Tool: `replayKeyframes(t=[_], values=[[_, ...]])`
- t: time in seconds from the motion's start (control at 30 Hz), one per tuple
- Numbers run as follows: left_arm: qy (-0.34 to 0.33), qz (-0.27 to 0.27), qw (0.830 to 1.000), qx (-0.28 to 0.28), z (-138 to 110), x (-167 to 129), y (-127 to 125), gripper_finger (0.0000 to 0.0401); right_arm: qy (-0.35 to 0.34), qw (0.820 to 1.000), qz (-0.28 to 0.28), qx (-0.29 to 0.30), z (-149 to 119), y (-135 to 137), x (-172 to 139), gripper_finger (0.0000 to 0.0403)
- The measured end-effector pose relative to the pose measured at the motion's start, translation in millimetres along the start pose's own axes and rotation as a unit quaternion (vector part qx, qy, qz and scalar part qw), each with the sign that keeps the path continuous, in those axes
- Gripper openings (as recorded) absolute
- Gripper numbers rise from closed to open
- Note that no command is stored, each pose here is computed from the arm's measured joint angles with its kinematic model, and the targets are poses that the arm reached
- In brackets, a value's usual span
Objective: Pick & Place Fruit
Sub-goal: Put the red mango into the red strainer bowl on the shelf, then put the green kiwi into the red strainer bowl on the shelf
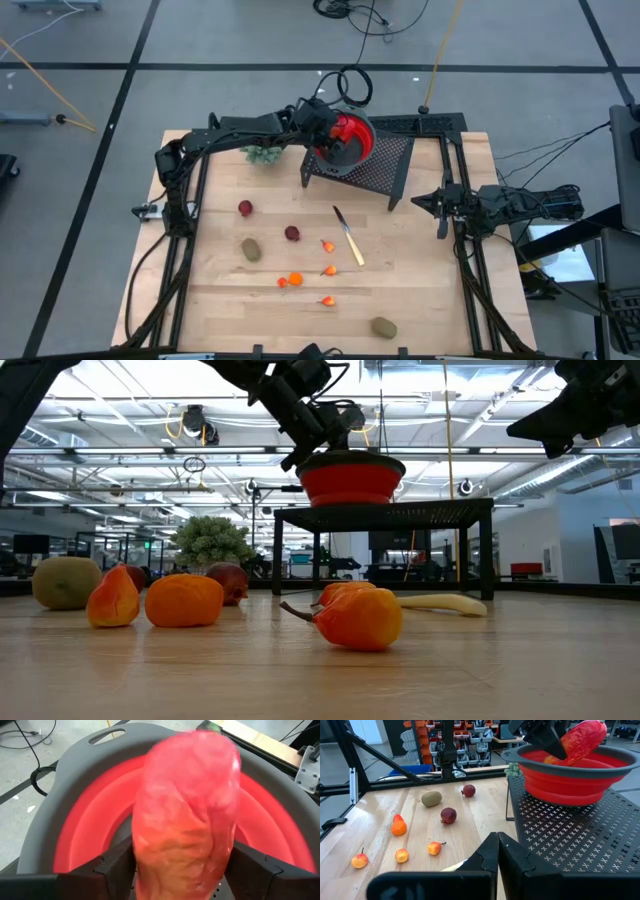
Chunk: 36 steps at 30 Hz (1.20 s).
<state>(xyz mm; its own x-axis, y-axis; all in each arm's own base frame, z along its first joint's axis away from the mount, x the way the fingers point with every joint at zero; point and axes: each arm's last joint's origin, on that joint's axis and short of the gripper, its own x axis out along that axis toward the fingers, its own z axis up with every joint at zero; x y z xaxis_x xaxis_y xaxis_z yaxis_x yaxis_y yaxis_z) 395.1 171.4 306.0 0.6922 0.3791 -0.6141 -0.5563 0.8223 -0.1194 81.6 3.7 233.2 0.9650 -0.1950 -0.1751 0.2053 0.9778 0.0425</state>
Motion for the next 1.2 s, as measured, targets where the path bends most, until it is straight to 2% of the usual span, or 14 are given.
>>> replayKeyframes(t=[0.27,0.47,0.7,0.83,0.97,1.2], values=[[-0.002,0.0,1.0,0.0,0.4,-0.2,0.0,0.0291,0.0,1.0,0.0,0.0,0.0,0.0,0.0,0.0],[-0.048,-0.007,0.999,-0.004,12.7,-14.3,-1.0,0.0274,0.0,1.0,0.0,0.0,0.1,0.0,-0.1,0.0],[-0.089,-0.029,0.996,0.004,24.8,-50.3,-12.7,0.0206,-0.001,1.0,0.001,0.001,0.3,0.0,-0.2,0.0],[-0.08,-0.039,0.996,0.015,23.8,-75.0,-21.6,0.0155,-0.001,1.0,0.001,0.002,0.3,0.0,-0.2,0.0],[-0.042,-0.046,0.998,0.033,14.5,-93.2,-32.1,0.0102,-0.001,1.0,0.001,0.002,0.3,0.0,-0.2,0.0],[0.058,-0.045,0.997,0.02,-9.1,-113.1,-45.4,0.0017,-0.001,1.0,0.002,0.001,0.2,0.1,-0.2,0.0]])
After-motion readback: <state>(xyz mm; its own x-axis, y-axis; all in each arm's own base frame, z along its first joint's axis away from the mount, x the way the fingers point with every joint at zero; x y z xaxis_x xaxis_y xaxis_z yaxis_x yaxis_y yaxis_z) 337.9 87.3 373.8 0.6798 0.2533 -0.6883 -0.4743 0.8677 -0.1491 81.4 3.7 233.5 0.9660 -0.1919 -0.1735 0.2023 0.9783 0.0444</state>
